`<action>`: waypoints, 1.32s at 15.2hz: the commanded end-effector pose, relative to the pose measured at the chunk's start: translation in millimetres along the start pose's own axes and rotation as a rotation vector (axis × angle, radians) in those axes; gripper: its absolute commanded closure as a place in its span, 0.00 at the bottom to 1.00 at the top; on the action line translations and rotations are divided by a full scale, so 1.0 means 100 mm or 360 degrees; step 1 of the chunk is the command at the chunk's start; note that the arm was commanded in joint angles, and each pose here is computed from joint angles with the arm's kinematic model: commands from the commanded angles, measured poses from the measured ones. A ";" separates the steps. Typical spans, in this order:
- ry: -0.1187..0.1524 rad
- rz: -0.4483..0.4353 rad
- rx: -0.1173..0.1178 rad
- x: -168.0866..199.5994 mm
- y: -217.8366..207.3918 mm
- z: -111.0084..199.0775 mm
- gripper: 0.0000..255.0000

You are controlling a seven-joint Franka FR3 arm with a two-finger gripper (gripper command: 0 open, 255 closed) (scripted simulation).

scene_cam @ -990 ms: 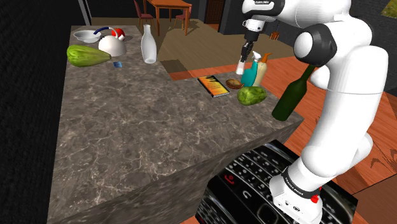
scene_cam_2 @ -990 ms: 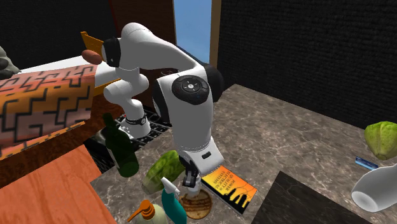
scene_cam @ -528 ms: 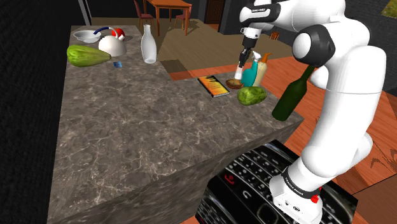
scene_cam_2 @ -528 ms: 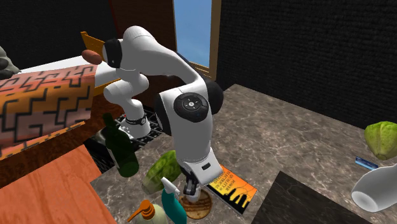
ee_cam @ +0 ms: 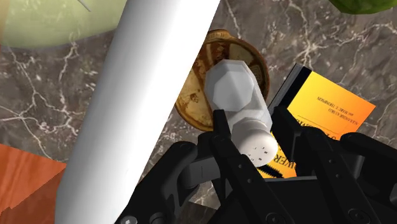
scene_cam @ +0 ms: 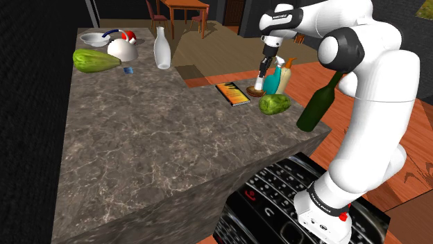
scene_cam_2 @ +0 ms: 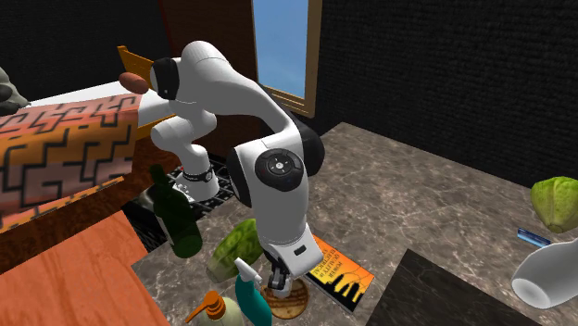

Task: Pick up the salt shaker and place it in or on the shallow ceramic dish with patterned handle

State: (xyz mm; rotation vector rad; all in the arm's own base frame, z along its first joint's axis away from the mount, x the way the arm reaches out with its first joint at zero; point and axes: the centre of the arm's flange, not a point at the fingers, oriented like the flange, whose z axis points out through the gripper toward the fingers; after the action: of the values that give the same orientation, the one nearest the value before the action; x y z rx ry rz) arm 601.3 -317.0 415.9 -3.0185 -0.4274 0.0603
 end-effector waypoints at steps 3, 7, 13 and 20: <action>0.0000 0.0000 0.0000 0.00 0.00 0.00 1.00; 0.0000 0.0000 0.0000 0.00 0.00 0.00 0.00; 0.0000 0.0000 0.0000 0.00 0.00 -0.50 0.00; 0.0000 0.0000 0.0000 0.00 0.00 -0.50 0.00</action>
State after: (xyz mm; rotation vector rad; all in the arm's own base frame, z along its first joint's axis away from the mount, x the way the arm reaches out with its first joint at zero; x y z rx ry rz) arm 603.8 -321.2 465.4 -3.0188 -0.4274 0.0598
